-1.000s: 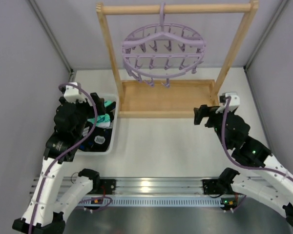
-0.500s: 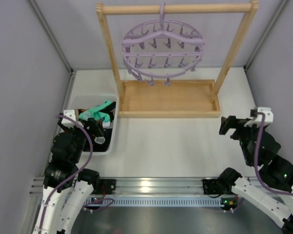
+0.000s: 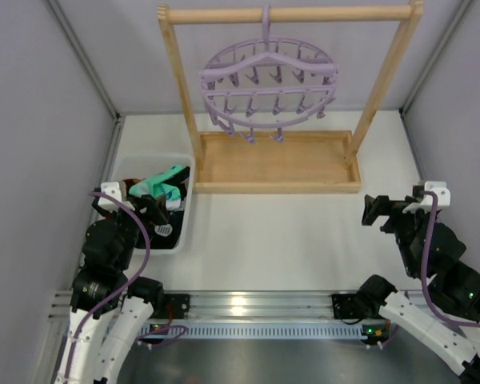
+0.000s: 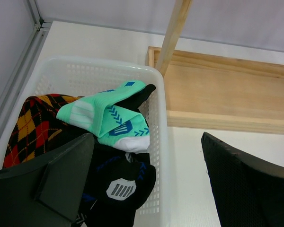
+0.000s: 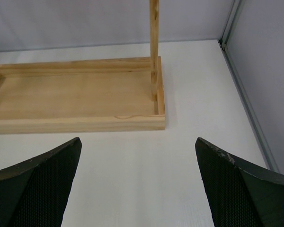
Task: Remove the socks clipped to the hanger
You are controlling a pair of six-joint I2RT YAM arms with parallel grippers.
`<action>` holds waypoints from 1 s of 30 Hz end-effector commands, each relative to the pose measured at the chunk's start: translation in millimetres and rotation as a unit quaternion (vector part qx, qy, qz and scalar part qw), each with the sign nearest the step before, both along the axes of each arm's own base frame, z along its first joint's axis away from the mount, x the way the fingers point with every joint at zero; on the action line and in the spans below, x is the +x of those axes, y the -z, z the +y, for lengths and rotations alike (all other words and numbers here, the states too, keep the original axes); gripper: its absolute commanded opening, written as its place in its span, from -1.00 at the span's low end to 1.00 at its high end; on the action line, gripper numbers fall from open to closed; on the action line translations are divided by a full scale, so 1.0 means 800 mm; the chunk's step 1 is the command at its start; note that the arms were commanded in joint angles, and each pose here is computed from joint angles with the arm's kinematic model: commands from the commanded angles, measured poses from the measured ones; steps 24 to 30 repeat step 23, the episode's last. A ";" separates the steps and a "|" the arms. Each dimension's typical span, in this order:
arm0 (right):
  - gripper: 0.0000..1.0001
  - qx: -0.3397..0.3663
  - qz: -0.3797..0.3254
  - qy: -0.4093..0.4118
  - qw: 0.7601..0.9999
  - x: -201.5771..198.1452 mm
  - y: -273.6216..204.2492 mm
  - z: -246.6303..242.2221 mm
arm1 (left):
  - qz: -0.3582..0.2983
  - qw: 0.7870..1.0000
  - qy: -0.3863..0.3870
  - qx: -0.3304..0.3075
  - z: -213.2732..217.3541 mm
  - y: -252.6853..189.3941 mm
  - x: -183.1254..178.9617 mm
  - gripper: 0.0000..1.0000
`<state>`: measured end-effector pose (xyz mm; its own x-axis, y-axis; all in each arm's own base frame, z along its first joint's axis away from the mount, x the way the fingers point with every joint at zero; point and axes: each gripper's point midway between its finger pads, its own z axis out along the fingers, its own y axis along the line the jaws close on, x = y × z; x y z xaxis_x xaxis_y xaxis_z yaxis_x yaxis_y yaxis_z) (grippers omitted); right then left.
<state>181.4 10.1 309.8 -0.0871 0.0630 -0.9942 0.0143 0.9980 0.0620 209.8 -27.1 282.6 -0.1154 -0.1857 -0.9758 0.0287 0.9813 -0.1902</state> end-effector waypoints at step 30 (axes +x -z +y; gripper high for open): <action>0.99 0.000 0.021 0.021 1.000 0.011 0.015 0.003 | -0.008 1.000 -0.026 -0.006 0.010 -0.007 0.007 0.97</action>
